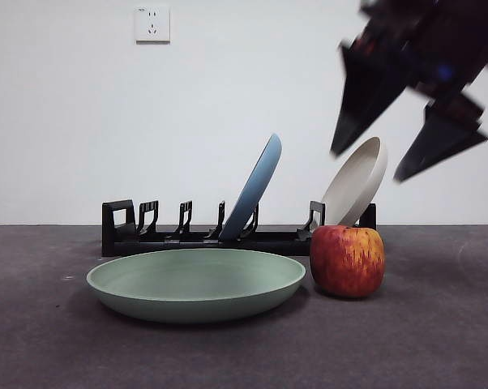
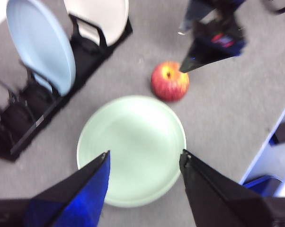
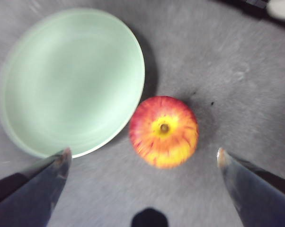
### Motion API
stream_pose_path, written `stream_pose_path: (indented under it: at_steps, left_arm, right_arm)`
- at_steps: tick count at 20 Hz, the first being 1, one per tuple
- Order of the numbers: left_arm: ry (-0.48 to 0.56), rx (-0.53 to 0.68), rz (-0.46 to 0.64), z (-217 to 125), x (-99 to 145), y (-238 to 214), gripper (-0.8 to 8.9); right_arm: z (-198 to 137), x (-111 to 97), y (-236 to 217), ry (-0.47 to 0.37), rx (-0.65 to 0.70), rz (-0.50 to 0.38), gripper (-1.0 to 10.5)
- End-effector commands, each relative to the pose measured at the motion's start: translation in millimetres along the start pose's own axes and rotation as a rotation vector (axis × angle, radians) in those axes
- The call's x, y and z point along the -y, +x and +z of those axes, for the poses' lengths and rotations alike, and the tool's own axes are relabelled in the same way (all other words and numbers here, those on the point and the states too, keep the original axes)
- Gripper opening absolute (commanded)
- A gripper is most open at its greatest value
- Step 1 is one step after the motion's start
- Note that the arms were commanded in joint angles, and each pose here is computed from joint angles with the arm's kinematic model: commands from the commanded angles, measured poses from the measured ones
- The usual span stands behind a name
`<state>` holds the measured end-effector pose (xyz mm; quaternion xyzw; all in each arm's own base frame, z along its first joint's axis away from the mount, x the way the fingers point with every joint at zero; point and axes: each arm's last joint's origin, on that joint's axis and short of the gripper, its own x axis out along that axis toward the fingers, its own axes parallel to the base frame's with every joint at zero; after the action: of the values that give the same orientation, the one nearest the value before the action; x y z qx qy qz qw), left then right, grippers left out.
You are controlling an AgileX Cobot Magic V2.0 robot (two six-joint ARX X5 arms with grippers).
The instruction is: Take the green plate from the plate rack,put the plate on the table,take the apple from the table,put the apple in the plate
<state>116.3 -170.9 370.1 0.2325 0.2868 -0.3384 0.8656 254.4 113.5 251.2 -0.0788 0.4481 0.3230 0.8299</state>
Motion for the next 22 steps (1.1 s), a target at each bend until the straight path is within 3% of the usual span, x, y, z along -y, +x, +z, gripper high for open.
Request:
stream_pose_path:
  at_steps: [1, 9, 22]
  left_arm:
    - [-0.033, -0.041, -0.003, -4.8, 0.6, 0.5, 2.52]
    - [-0.051, -0.082, -0.051, -8.8, 2.0, 0.2, 2.52]
    - [-0.063, -0.077, -0.05, -8.3, 2.0, 0.2, 2.52]
  right_arm:
    - [1.9, 1.3, 20.2, 0.0, -0.025, 0.004, 6.9]
    - [-3.8, 9.3, 67.9, 0.009, -0.125, -0.027, 6.9]
    - [-4.7, 13.5, 83.5, 0.015, -0.129, -0.048, 6.5]
